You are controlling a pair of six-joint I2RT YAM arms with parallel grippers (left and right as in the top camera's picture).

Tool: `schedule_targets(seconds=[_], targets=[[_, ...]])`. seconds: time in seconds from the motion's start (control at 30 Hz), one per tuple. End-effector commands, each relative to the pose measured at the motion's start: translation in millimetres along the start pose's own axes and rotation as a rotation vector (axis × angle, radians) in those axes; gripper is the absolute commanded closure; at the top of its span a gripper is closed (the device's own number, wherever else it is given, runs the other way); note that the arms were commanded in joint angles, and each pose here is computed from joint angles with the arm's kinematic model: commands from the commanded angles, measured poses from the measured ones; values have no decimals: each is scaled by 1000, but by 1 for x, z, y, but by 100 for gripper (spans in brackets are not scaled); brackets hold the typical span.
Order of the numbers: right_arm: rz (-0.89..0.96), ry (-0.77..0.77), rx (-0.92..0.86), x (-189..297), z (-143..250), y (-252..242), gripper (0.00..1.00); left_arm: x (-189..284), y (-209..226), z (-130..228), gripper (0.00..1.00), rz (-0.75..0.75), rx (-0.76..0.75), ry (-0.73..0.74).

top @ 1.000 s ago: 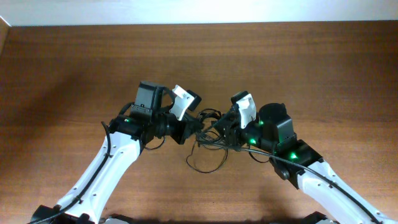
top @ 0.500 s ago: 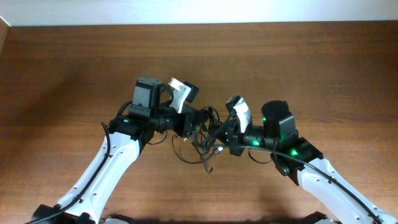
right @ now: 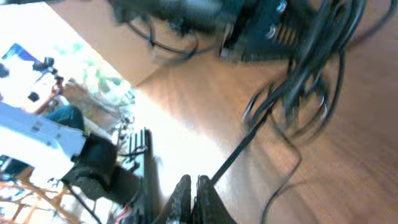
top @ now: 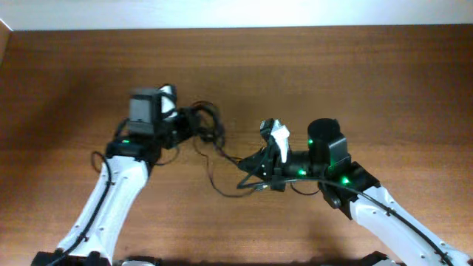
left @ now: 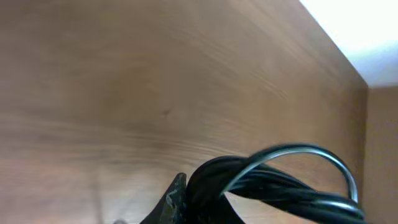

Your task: Untangle cables

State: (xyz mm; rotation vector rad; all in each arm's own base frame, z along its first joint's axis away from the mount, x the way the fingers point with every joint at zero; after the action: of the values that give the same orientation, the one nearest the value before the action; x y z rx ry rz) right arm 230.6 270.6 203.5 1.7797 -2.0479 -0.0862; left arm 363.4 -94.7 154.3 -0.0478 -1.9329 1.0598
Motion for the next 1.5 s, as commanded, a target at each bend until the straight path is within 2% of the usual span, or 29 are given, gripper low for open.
schedule_targets(seconds=[0.0,0.07,0.1,0.17,0.2,0.27,0.3,0.43,0.57,0.67,0.73,0.77,0.9,0.97,1.03,1.1,1.13,1.23,1.3,1.4,1.47], targets=[[53,44,-35,3,9,-1,96,9,25,-30,87,-50,144,-69],[199,100,-80,7,24,-23,96,10,23,-23,87,-17,163,-11],[252,118,-100,9,29,-31,91,10,22,-21,89,-8,163,1],[407,137,-174,18,36,-53,59,10,20,-18,94,1,137,20],[447,137,-183,20,37,-59,33,10,20,-18,93,2,91,20],[541,124,-256,27,39,-71,9,10,20,-17,99,2,90,23],[561,112,-290,28,39,-73,1,9,18,-15,99,3,88,29],[531,68,-445,25,38,-68,1,1,4,9,100,8,149,84],[531,24,-531,24,33,-68,1,-8,-17,44,100,24,68,160],[615,11,-522,31,34,-80,35,-12,-35,67,100,65,-51,201],[596,7,-520,27,33,-81,43,-10,-57,78,100,162,-90,247],[589,12,-523,25,35,-82,57,-7,-69,82,100,229,-108,277],[599,30,-532,20,43,-90,96,5,-92,95,100,386,-245,359],[703,41,-535,28,52,-105,96,15,-99,107,100,486,-372,417],[728,58,-470,31,52,-109,96,41,-106,120,100,705,-585,499],[719,60,-427,33,49,-111,96,51,-103,116,100,779,-660,495],[690,38,-426,33,44,-111,96,50,-96,111,100,770,-686,473],[498,-29,-280,28,15,-99,96,46,-82,111,98,745,-766,449],[313,-97,-171,25,-10,-78,96,28,-64,101,93,585,-793,394],[126,-161,-78,31,-31,-54,96,3,-38,73,96,336,-818,275],[30,-184,-16,34,-40,-39,96,-3,-31,67,92,287,-820,254]])
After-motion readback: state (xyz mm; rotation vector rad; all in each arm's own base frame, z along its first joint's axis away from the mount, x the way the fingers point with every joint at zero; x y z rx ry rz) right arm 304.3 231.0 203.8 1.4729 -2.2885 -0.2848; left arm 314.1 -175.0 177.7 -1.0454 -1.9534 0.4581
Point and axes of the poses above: each gripper's point midway between its finger pads, its own x axis back along the fingers, its own y axis along the line the jaws close on, z = x × y, the point moved 1 cm from there along x, back along the fingers, and after that the axes turned 15 degrees about x, right-handed, at the moved point
